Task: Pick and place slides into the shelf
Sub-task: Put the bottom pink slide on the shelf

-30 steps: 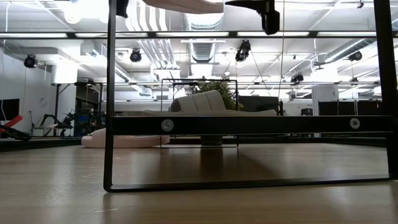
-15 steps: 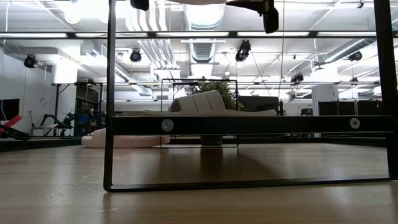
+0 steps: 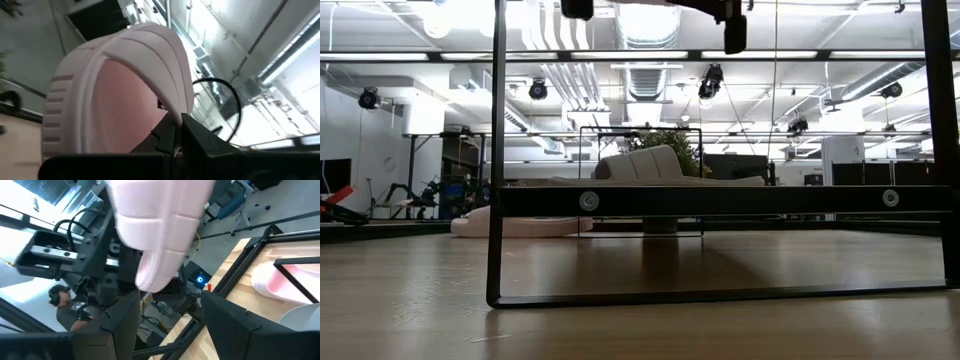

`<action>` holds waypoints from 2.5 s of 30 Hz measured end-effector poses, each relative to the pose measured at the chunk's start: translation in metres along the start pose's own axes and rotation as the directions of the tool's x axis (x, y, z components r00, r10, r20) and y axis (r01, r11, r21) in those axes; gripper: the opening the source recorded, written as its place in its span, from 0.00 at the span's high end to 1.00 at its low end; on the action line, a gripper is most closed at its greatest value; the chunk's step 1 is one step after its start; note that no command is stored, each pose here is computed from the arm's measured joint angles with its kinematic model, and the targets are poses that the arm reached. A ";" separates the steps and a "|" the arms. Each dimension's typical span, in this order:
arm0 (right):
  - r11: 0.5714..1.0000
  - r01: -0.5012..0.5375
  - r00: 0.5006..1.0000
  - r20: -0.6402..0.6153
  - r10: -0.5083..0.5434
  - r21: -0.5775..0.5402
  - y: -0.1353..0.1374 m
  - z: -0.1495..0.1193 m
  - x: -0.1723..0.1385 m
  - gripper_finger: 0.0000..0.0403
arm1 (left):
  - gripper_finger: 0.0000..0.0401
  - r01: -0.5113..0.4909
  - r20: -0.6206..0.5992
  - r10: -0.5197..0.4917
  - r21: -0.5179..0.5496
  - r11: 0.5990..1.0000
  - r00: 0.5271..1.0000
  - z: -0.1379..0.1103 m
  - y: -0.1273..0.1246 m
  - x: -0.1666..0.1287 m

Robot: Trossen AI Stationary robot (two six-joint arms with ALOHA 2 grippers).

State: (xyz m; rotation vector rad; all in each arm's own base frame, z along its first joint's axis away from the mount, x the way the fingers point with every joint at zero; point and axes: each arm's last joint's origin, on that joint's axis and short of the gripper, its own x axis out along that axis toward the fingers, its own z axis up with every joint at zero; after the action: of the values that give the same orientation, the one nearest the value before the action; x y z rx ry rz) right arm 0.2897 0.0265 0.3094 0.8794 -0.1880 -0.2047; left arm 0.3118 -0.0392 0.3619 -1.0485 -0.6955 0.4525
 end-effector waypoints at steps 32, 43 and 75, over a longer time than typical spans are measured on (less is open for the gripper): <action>0.993 0.025 1.000 -0.010 -0.026 -0.113 0.019 0.010 0.033 0.50 | 1.00 0.052 -0.040 -0.053 -0.031 0.998 0.998 -0.009 -0.008 0.011; 0.996 0.034 0.999 0.008 -0.033 -0.085 0.016 0.015 0.035 0.52 | 1.00 0.067 -0.056 -0.068 -0.031 0.997 0.996 -0.010 -0.008 0.011; 0.990 0.084 0.995 -0.052 -0.090 -0.115 0.021 0.029 0.014 0.90 | 0.91 0.127 -0.131 -0.126 -0.001 0.992 0.983 -0.012 -0.008 0.010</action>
State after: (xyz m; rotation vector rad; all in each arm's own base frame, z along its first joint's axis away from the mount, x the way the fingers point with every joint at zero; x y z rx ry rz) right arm 0.2985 0.0146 0.3447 0.7808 -0.0836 -0.2689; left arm 0.3276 -0.0441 0.3686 -1.0111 -0.6390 0.2734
